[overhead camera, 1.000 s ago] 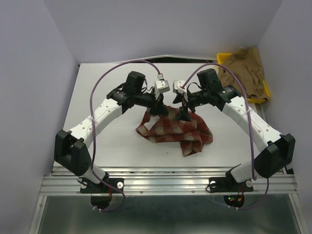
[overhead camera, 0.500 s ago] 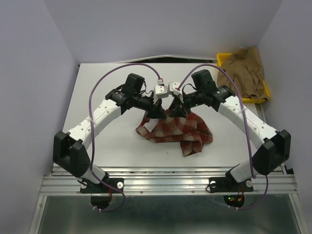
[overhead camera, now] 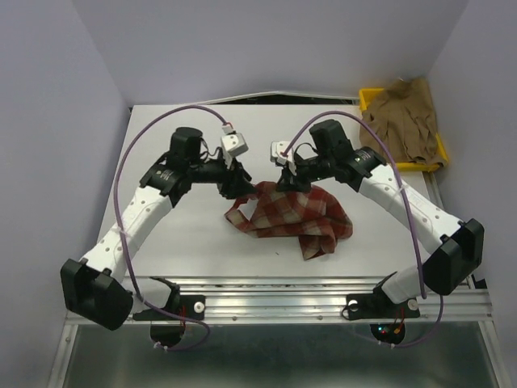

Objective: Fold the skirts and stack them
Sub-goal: Flatten the skirt out

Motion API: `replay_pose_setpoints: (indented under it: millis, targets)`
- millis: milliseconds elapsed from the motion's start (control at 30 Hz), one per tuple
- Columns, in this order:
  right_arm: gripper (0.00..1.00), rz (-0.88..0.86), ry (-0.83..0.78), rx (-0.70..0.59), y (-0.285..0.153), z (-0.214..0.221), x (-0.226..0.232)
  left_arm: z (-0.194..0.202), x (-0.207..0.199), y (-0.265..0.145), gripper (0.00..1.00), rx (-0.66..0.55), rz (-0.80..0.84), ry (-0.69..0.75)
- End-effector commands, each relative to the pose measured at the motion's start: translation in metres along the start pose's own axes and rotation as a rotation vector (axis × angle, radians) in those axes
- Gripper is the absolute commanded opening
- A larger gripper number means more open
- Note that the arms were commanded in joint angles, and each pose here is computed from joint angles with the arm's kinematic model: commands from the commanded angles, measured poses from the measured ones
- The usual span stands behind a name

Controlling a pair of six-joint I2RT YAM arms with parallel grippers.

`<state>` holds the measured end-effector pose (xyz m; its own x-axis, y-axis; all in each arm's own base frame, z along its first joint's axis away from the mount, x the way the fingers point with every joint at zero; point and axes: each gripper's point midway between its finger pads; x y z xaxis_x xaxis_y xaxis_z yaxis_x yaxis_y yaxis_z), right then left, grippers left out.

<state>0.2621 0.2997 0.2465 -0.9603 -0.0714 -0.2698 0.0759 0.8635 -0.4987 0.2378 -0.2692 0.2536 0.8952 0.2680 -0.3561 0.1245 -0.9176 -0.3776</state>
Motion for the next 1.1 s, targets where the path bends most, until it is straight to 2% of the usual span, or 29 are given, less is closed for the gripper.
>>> replay_pose_setpoints:
  millis: [0, 67, 200, 300, 433, 667, 833, 933, 1067]
  targets:
    - [0.01, 0.151, -0.073, -0.022, -0.026, -0.035, -0.021, -0.015, 0.034, -0.062, 0.56, -0.183, -0.182, -0.072]
    - [0.01, 0.213, -0.083, -0.049, -0.038, -0.05, -0.03, 0.001, 0.057, -0.075, 0.56, -0.204, -0.273, -0.126]
    - [0.01, 0.331, -0.137, -0.111, -0.065, -0.089, -0.048, 0.031, 0.094, -0.081, 0.56, -0.241, -0.354, -0.265]
    - [0.01, 0.416, -0.181, -0.154, -0.091, -0.123, -0.062, 0.057, 0.121, -0.073, 0.57, -0.23, -0.384, -0.415]
    - [0.01, 0.474, -0.234, -0.189, -0.115, -0.148, -0.065, 0.08, 0.139, -0.061, 0.65, -0.202, -0.352, -0.544]
    - [0.01, 0.468, -0.252, -0.221, -0.124, -0.16, -0.058, 0.083, 0.148, -0.04, 0.73, -0.217, -0.235, -0.634]
    - [0.01, 0.451, -0.284, -0.232, -0.126, -0.164, -0.052, 0.079, 0.153, -0.036, 0.74, -0.223, -0.203, -0.648]
    - [0.01, 0.42, -0.286, -0.223, -0.125, -0.16, -0.045, 0.072, 0.152, -0.037, 0.73, -0.234, -0.178, -0.624]
    - [0.01, 0.37, -0.267, -0.206, -0.118, -0.148, -0.032, 0.047, 0.16, -0.054, 0.74, -0.287, -0.23, -0.535]
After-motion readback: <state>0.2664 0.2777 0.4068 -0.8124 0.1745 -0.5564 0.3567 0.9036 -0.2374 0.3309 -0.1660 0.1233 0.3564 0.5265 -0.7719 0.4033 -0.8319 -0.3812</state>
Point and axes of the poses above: each gripper's point midway between its finger pads, its own y axis out along the fingers, its own x axis along the line the jaws close on, z = x × y, and after that the axes turned 10 degrees about -y, right-handed
